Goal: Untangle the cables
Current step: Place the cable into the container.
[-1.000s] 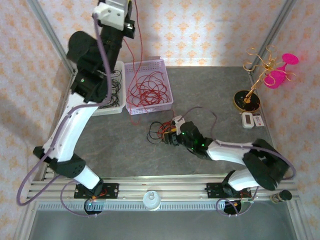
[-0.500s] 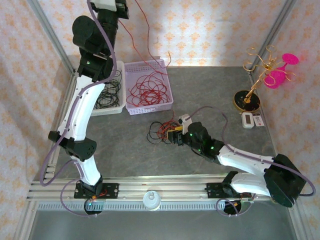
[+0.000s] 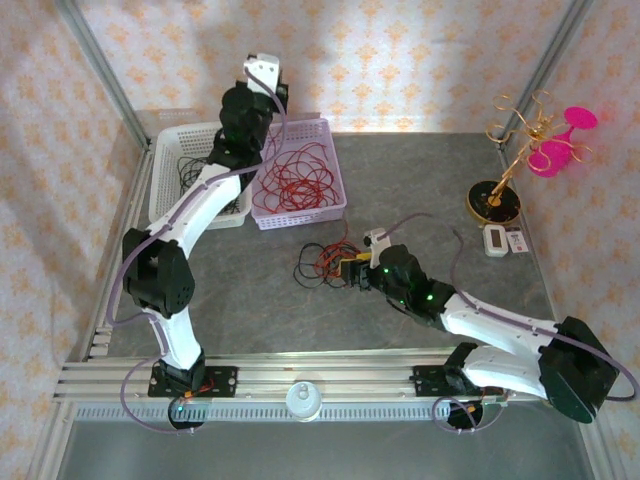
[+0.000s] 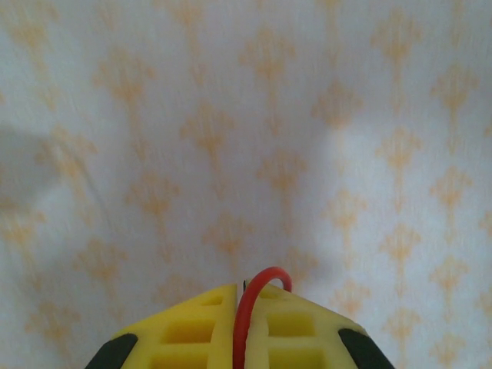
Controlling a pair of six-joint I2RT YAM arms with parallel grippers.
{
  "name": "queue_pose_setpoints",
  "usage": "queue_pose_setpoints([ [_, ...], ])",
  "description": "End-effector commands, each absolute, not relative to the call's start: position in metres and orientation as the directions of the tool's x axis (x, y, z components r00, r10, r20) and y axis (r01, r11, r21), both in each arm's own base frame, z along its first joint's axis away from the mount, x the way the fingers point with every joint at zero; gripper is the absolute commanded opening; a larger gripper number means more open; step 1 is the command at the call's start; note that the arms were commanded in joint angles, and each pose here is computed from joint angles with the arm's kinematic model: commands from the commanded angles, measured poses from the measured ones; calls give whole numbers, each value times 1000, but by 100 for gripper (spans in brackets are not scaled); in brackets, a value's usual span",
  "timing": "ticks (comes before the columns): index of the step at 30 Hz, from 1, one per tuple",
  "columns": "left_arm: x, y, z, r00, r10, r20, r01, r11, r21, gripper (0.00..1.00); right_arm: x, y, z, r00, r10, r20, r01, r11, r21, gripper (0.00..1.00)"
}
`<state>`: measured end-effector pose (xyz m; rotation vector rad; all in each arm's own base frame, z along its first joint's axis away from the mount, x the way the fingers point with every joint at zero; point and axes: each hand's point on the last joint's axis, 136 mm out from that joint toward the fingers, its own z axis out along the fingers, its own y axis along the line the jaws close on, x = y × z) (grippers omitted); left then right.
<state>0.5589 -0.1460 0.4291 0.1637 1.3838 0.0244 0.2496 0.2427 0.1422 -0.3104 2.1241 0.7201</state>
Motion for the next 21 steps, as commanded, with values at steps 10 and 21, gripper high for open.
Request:
queue_pose_setpoints([
  [10,610,-162,279,-45,-4,-999,121,993,-10,0,267,206,122,-699,151,-699,-214,888,407,52],
  [21,595,-166,173,-304,-100,-948,96,986,-135,38,274,195,104,-762,123,-636,-162,914,371,55],
])
